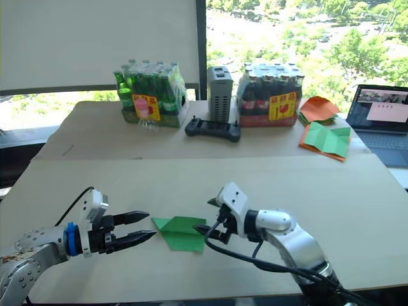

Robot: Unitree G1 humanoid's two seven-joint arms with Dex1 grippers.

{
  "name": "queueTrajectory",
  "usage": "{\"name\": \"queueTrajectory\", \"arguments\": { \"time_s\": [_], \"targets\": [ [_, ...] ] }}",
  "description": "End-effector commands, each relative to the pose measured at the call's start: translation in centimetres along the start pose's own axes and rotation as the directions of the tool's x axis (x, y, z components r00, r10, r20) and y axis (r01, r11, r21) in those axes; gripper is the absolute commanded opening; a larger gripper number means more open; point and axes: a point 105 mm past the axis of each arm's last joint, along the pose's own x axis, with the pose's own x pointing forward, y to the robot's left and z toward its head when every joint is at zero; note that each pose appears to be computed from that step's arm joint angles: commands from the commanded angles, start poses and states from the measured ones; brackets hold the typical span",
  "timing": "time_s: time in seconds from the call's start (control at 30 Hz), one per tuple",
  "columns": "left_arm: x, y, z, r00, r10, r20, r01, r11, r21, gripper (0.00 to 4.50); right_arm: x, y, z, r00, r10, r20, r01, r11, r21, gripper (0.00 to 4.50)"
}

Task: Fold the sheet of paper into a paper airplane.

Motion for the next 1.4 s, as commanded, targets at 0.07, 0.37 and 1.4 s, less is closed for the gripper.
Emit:
{"name": "queueTrajectory", "arguments": {
  "time_s": [0.07,0.37,1.4],
  "targets": [
    [0.0,-0.5,1.0,1.0,-0.02,0.014,0.02,0.999,0.033,3.47,0.4,0.5,0.5,0.999,0.029,0.032,-0.028,0.999,-0.022,4.5],
    [0.1,-0.3,1.5,1.0,-0.025,0.018,0.025,0.999,0.047,3.51,0.8,0.8,-0.6,0.999,0.05,0.019,-0.05,0.999,-0.011,3.34],
    [0.7,1.0,4.7,0.993,-0.014,0.121,0.011,1.0,0.026,3.51,0.8,-0.3,4.0,0.987,0.011,0.163,0.154,0.258,-0.954,0.05]
  ]
}}
